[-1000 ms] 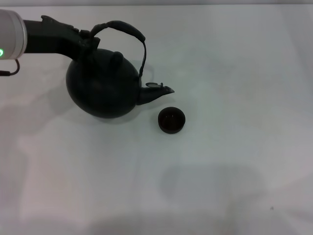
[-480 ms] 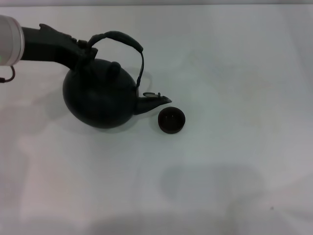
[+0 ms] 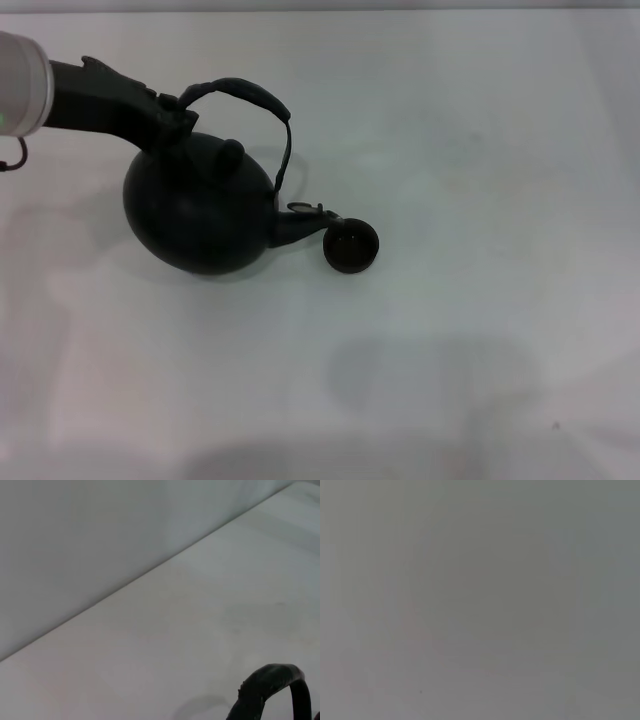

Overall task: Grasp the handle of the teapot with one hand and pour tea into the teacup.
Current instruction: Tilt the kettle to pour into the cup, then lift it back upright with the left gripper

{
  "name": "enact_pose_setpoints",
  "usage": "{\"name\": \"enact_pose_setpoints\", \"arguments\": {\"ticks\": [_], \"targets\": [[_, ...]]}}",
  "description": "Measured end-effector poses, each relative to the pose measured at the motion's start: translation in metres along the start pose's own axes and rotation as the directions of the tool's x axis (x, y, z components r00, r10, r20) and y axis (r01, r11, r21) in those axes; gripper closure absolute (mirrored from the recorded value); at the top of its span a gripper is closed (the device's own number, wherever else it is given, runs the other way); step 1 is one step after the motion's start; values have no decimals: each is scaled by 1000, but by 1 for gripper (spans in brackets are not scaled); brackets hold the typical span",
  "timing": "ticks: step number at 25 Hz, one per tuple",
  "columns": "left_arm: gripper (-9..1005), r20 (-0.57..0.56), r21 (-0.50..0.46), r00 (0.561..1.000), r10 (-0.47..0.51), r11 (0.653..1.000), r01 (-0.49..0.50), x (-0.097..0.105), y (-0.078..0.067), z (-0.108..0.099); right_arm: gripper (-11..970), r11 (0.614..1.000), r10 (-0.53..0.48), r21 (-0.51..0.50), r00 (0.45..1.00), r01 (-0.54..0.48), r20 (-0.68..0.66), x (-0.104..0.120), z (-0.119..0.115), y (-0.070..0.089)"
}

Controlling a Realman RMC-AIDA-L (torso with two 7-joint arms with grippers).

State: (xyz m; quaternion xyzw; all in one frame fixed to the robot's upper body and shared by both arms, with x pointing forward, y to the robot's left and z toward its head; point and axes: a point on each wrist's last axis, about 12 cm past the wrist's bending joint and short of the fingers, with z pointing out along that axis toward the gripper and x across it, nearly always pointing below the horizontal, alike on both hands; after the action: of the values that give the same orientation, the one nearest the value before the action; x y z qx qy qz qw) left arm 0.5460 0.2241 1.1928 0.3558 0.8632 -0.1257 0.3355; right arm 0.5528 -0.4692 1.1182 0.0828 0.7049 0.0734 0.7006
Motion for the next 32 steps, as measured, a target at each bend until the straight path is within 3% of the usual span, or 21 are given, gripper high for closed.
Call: {"name": "enact_pose_setpoints", "arguments": {"ticks": [32], "targets": [[809, -98, -27, 992, 74, 997, -77, -30, -13, 0, 130, 1000, -7, 5, 1000, 7, -12, 2, 7, 4]]}}
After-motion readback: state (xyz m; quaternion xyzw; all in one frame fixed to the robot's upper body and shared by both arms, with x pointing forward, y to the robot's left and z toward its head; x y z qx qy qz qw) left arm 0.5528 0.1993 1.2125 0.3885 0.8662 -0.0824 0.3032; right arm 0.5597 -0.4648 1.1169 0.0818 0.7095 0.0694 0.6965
